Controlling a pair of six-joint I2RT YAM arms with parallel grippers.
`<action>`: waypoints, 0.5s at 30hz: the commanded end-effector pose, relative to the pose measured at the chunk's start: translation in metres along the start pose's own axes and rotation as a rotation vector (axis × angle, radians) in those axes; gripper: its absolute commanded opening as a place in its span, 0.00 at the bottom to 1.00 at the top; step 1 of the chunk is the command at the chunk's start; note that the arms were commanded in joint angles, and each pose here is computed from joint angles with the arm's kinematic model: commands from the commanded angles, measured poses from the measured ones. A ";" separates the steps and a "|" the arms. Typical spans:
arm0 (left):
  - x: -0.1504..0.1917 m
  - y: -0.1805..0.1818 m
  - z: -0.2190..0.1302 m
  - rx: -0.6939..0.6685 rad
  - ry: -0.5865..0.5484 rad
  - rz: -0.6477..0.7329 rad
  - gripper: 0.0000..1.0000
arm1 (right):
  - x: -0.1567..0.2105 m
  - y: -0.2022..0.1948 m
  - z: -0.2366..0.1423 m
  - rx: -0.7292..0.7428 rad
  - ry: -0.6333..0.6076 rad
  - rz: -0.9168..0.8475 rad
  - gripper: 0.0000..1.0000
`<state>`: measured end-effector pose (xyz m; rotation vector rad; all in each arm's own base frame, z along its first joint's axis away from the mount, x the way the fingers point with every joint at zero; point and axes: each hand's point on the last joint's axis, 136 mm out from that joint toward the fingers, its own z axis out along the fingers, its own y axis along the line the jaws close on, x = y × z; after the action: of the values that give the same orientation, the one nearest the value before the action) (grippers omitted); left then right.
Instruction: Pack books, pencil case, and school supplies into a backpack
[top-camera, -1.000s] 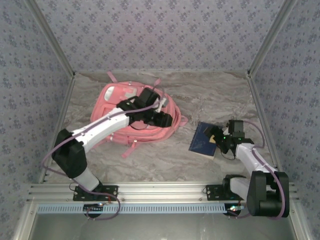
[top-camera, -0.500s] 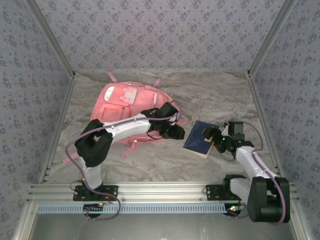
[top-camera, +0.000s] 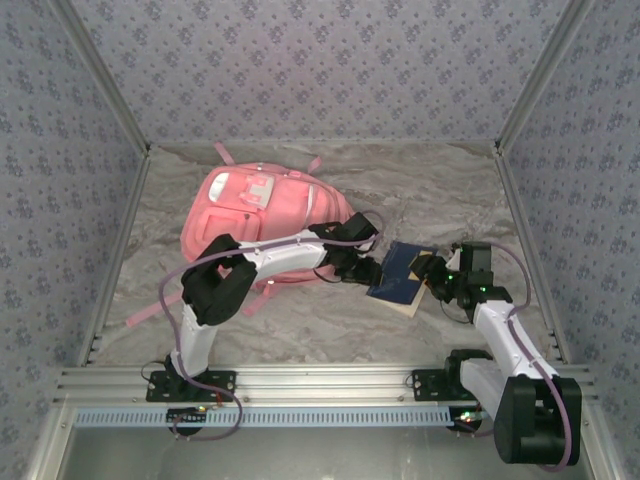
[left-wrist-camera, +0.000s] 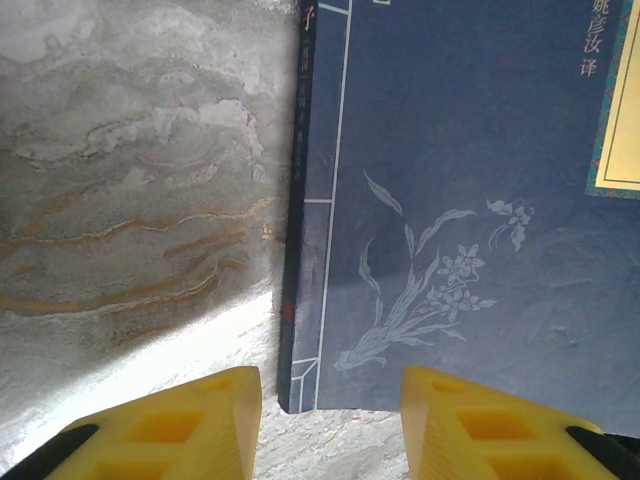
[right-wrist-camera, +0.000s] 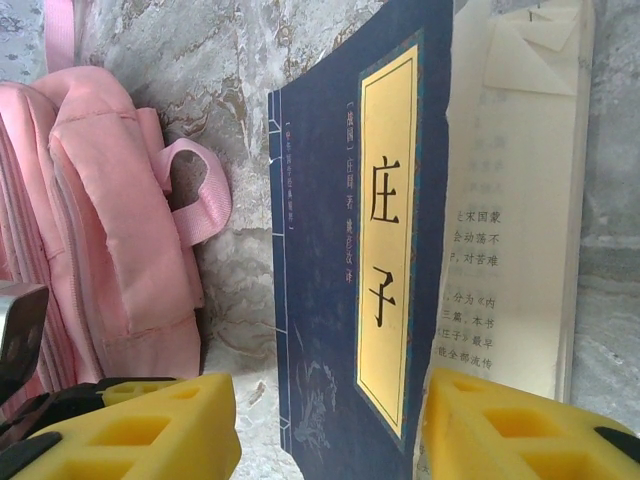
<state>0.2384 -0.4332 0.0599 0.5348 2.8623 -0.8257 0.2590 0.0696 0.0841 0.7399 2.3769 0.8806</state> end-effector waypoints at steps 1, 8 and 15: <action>-0.002 -0.006 -0.003 -0.004 -0.005 0.023 0.40 | 0.004 -0.005 0.002 0.007 0.013 0.017 0.51; -0.005 -0.011 -0.026 -0.003 -0.045 0.041 0.40 | 0.010 -0.013 0.006 0.021 0.026 0.035 0.27; -0.014 -0.009 -0.063 0.034 -0.111 -0.015 0.44 | 0.002 0.003 -0.006 -0.012 -0.008 0.029 0.00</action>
<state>0.2420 -0.4222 0.0888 0.5145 2.8118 -0.8285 0.2519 0.0698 0.0748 0.7837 2.3870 0.8887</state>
